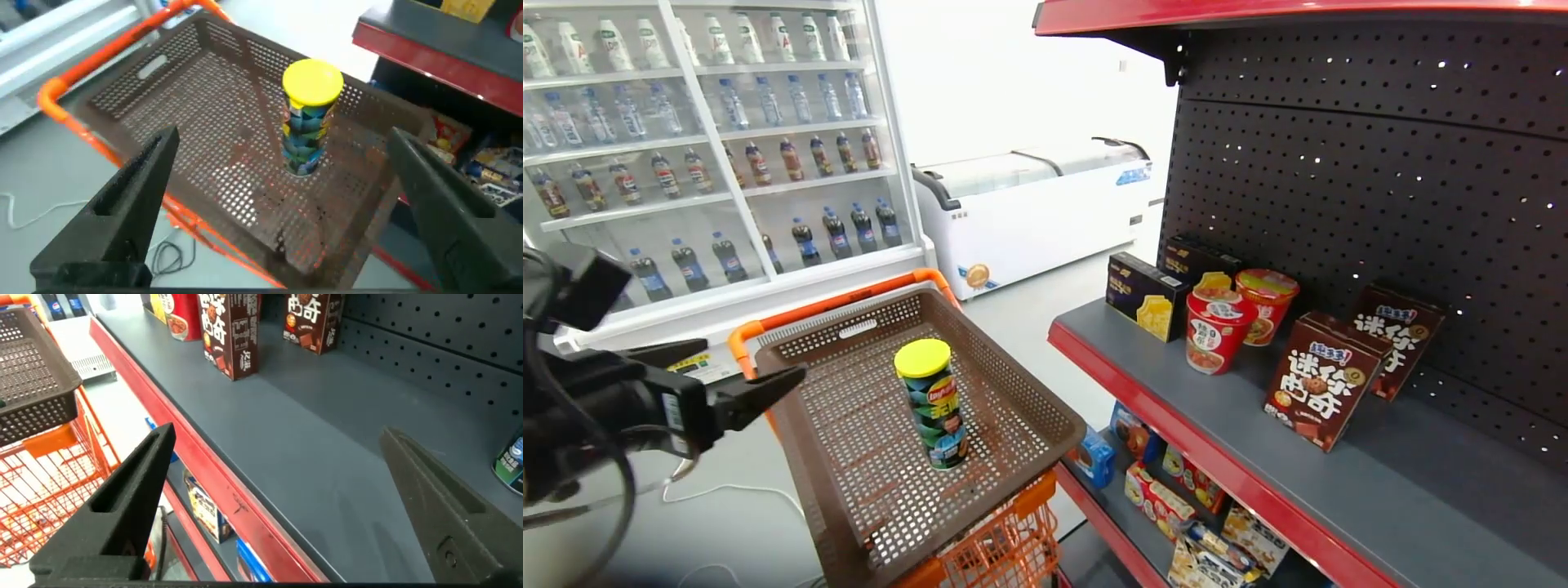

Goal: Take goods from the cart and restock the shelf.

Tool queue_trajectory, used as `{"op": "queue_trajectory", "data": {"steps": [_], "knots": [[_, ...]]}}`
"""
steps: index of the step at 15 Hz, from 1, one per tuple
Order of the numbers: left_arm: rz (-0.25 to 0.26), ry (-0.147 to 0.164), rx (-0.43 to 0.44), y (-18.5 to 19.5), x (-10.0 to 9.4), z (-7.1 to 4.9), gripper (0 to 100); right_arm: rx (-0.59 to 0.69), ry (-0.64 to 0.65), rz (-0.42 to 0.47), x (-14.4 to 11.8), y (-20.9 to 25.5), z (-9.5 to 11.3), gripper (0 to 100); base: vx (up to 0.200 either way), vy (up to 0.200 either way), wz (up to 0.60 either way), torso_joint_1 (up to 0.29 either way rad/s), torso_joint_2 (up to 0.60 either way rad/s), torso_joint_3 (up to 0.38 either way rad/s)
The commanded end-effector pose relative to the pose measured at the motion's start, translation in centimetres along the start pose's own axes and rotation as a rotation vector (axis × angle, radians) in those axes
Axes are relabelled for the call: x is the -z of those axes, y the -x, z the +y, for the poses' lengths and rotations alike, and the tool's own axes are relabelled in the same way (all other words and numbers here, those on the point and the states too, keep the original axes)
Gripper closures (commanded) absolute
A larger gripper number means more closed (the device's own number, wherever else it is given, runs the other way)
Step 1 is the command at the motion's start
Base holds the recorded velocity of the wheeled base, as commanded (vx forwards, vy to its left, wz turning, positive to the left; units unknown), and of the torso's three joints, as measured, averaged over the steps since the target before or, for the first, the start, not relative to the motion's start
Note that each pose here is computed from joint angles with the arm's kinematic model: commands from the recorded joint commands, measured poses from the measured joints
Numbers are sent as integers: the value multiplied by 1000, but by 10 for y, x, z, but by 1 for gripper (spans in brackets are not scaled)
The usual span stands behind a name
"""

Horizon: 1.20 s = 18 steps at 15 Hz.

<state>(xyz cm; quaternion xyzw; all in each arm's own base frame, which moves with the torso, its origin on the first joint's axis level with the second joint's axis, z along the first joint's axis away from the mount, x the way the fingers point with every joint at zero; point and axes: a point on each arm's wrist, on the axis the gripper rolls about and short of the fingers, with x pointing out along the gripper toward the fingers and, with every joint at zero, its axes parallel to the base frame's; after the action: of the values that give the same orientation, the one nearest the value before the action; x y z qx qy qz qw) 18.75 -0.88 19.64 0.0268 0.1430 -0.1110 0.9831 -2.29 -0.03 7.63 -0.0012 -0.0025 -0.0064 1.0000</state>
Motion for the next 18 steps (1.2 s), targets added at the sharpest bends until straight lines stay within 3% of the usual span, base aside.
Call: {"op": "queue_trajectory", "data": {"steps": [1, 3, 5, 8, 12, 18], "knots": [[216, 26, 86, -46, 61, -7, 0, 0, 1, -1, 0, 0, 0, 0, 0, 0, 0, 0, 0, 0], [255, 34, 98, -58, 76, -7, 0, 1, 1, -1, 0, 0, 0, 0, 0, 0, 0, 0, 0, 0], [257, 33, 104, -73, 83, -7, 0, 1, 1, -1, 0, 0, 0, 0, 0, 0, 0, 0, 0, 0], [240, 28, 107, -98, 94, -5, 0, 0, 1, -1, 0, 0, 0, 0, 0, 0, 0, 0, 0, 0], [220, 16, 126, -138, 125, -7, 0, 3, 1, -1, 0, 0, 0, 0, 0, 0, 0, 0, 0, 0], [160, -10, 158, -190, 141, -15, 0, 0, 1, -1, 0, 0, 0, 0, 0, 0, 0, 0, 0, 0]]}}
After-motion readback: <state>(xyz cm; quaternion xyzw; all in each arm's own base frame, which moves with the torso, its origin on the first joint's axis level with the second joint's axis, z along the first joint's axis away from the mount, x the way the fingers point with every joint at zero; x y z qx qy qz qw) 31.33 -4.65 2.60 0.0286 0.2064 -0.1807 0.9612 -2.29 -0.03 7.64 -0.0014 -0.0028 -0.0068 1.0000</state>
